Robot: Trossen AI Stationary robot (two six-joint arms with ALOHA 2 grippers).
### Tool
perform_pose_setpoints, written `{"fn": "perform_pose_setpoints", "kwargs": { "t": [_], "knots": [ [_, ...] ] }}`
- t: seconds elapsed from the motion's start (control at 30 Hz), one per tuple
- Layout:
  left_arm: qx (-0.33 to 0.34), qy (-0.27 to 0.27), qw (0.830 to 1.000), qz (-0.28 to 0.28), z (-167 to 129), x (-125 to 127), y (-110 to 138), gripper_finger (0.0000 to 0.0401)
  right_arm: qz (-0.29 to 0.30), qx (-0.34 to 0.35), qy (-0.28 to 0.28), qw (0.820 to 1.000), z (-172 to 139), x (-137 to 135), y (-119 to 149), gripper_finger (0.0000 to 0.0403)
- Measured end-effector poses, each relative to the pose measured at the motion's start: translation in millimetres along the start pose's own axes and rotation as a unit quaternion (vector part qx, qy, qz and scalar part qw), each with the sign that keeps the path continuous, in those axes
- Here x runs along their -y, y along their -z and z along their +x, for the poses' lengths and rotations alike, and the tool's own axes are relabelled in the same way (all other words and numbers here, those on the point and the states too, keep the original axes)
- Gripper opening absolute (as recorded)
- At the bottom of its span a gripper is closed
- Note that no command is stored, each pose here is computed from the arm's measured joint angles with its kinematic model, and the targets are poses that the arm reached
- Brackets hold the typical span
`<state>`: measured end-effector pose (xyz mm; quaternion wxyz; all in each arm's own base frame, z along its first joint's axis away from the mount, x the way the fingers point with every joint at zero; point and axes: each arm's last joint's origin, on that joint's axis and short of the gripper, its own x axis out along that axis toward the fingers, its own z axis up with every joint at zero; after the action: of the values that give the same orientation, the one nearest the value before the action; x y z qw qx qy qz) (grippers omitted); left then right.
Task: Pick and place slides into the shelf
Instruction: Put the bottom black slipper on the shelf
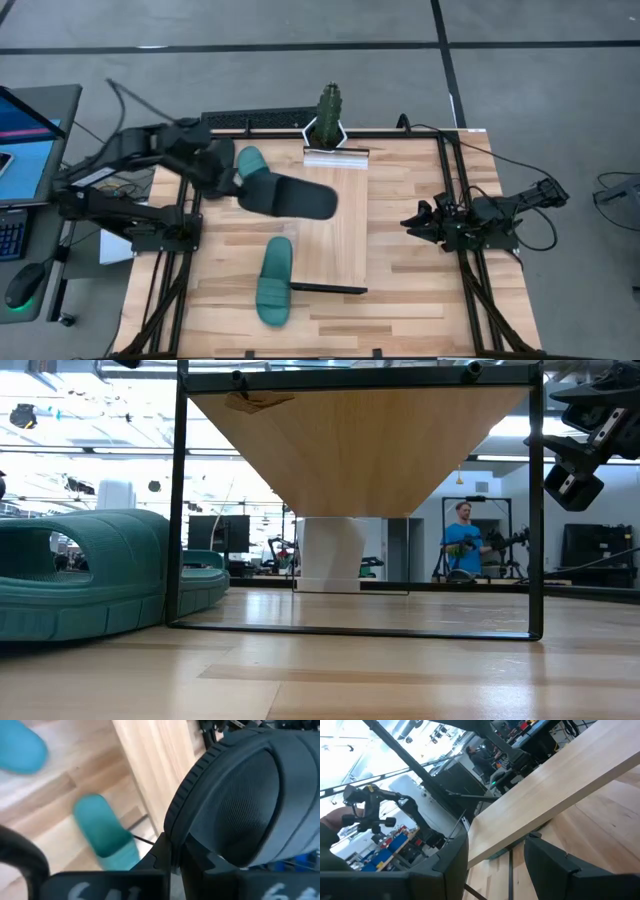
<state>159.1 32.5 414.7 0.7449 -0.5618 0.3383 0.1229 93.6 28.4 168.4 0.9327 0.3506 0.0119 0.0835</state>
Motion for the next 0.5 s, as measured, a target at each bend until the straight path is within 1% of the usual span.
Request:
{"fn": "perform_pose_setpoints", "kwargs": {
  "t": [0.17, 0.3, 0.5],
  "knots": [
    [-0.04, -0.003, 0.999, -0.018, 19, 5, -27, 0.0, 0.0, -0.002, -0.002, 1.0, 0, 0, 0, 0.0178],
    [-0.038, -0.003, 0.999, -0.028, 26, 7, -53, 0.0, 0.0, -0.004, -0.004, 1.0, 0, -1, 1, 0.0178],
    [-0.034, -0.018, 0.999, -0.034, 38, 5, -90, 0.0, -0.001, -0.007, -0.008, 1.0, 0, -1, 1, 0.0178]
  ]
}}
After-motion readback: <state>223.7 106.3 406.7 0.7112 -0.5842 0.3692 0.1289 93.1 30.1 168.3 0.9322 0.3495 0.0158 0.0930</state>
